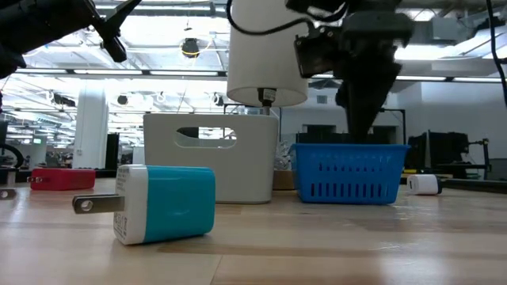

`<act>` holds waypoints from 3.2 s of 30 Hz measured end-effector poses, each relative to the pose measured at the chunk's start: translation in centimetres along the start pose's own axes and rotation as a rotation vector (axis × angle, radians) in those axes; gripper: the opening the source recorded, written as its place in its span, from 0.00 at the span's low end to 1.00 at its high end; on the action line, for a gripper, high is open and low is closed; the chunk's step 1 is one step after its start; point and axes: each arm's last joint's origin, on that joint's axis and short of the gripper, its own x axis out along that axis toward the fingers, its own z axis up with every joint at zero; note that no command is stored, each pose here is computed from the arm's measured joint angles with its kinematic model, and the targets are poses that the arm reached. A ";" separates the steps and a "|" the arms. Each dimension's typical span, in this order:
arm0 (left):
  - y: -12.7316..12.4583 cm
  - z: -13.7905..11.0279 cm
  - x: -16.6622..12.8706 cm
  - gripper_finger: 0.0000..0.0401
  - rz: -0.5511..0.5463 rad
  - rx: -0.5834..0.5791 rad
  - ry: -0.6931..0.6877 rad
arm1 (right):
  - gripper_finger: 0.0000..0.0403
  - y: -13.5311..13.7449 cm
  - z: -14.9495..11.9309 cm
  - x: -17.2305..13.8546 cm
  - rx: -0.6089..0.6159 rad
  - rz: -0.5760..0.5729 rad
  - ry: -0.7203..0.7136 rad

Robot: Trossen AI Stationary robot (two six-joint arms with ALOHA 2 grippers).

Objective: Pick & Place Office items
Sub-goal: Put the black digital clock into the blue bin

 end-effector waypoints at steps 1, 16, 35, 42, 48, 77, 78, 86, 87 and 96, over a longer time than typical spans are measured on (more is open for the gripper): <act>0.0 0.0 0.0 0.44 0.000 0.012 0.000 | 0.47 0.5 -0.2 0.0 -0.001 0.004 0.000; 0.0 0.2 0.6 0.44 0.081 0.152 -0.012 | 0.46 6.4 -7.4 -5.9 0.222 -0.035 -0.129; 0.1 6.9 8.8 0.44 0.844 0.619 0.236 | 0.46 5.2 -16.5 -13.1 0.592 -0.202 -0.453; 3.6 9.0 9.9 0.44 1.034 0.539 0.432 | 0.46 5.2 -16.9 -13.5 0.609 -0.184 -0.530; 7.5 9.0 11.5 0.44 1.137 0.508 0.495 | 0.46 5.2 -18.0 -14.6 0.643 -0.111 -0.628; 22.2 8.6 14.4 0.84 1.341 0.282 0.830 | 0.46 2.8 -18.9 -17.1 0.794 -0.016 -0.743; 22.6 8.3 14.3 0.85 1.350 0.272 0.841 | 0.46 2.6 -18.9 -17.3 0.800 -0.012 -0.750; 25.2 6.2 13.1 0.85 1.419 0.216 0.960 | 0.46 1.2 -18.9 -18.5 0.815 0.024 -0.799; 25.4 6.0 13.0 0.85 1.420 0.216 0.965 | 0.46 1.1 -19.0 -18.6 0.816 0.028 -0.801; 27.1 4.4 12.1 0.84 1.451 0.232 1.043 | 0.46 0.5 -18.8 -19.0 0.817 0.027 -0.835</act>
